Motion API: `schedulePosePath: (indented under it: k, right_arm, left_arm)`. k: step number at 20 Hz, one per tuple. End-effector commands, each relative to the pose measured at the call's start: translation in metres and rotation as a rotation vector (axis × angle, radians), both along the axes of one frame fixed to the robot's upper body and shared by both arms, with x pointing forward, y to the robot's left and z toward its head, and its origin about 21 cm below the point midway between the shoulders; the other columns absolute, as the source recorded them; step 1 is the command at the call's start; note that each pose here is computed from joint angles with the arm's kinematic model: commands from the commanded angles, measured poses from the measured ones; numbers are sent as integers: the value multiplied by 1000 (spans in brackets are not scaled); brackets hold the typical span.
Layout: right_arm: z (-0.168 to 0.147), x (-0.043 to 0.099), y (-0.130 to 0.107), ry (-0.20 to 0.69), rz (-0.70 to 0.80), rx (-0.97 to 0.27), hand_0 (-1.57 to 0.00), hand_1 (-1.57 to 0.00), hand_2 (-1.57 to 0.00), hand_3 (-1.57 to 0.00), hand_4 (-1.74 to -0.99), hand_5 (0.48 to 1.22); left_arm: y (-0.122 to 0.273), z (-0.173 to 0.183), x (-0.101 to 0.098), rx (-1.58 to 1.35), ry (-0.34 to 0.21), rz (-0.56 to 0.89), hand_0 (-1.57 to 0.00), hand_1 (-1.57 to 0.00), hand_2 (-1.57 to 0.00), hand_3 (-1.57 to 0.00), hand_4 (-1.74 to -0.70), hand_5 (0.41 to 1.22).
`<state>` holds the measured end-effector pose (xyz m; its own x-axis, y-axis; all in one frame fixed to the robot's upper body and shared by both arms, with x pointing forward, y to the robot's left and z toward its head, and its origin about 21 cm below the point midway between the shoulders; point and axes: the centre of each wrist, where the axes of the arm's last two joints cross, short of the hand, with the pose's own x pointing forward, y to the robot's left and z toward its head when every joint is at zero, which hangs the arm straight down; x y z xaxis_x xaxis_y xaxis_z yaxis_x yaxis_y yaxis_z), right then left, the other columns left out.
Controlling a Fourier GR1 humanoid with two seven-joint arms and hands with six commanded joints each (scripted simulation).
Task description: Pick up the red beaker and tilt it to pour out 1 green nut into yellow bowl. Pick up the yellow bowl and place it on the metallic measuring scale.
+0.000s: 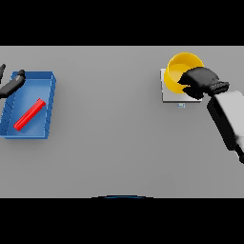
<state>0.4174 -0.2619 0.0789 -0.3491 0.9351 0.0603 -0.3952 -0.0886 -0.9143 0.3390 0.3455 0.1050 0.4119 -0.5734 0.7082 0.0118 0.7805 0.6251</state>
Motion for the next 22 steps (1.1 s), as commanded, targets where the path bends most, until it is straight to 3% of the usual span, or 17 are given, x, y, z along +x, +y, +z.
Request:
schedulePosePath:
  k: [1, 3, 5, 6, 7, 9, 13, 17, 22]
  right_arm:
    - [0, 1, 3, 11, -11, 3, -1528, -1571, -1382, -1440, -1741, 1221]
    - [-4, 0, 4, 29, -14, 6, -1417, -1571, -1363, -1487, -1741, 1221]
    - [-5, 1, -1, 43, -13, 6, -1397, -1571, -1385, -1363, -1741, 1221]
    - [-7, 2, -1, 45, -24, 11, -1332, -1459, -1423, -1198, -1741, 1221]
    - [-6, 2, -4, 54, -21, 27, -1128, -1322, -1330, -1057, -1701, 1221]
    - [-4, 3, -5, 67, -33, 31, -721, -980, -1042, -833, -1619, 1072]
    - [-1, 5, -5, 80, -35, -2, -295, -475, -601, -565, -1517, 902]
    - [-2, 6, -5, 81, -13, -21, -120, -194, -311, -411, -1456, 827]
    - [-6, 5, -8, 118, -49, -28, -39, -63, -103, -272, -1410, 759]
  left_arm:
    - [-2, 1, 2, -6, 10, 6, 1, 1, 1, 1, -729, 713]
    - [-1, 3, 1, 6, 7, 5, 1, 1, 1, 1, -727, 712]
    - [-4, -1, 1, 8, 8, -6, 1, 1, 1, 1, -727, 715]
    - [-3, 1, 2, 9, 4, -4, 1, 1, 1, 1, -729, 717]
    - [-2, 1, 2, 6, 9, 3, 1, 1, 1, 1, -730, 720]
    - [-5, 1, 5, 1, 1, -12, 1, 1, 1, 1, -733, 728]
    - [-3, -1, 4, 2, 12, -2, 1, 1, 1, 1, -725, 712]
    - [0, 2, 7, 8, 13, 0, 1, 1, 1, 1, -722, 700]
    - [-4, 3, 8, 0, 10, -1, 1, 1, 1, 1, -720, 693]
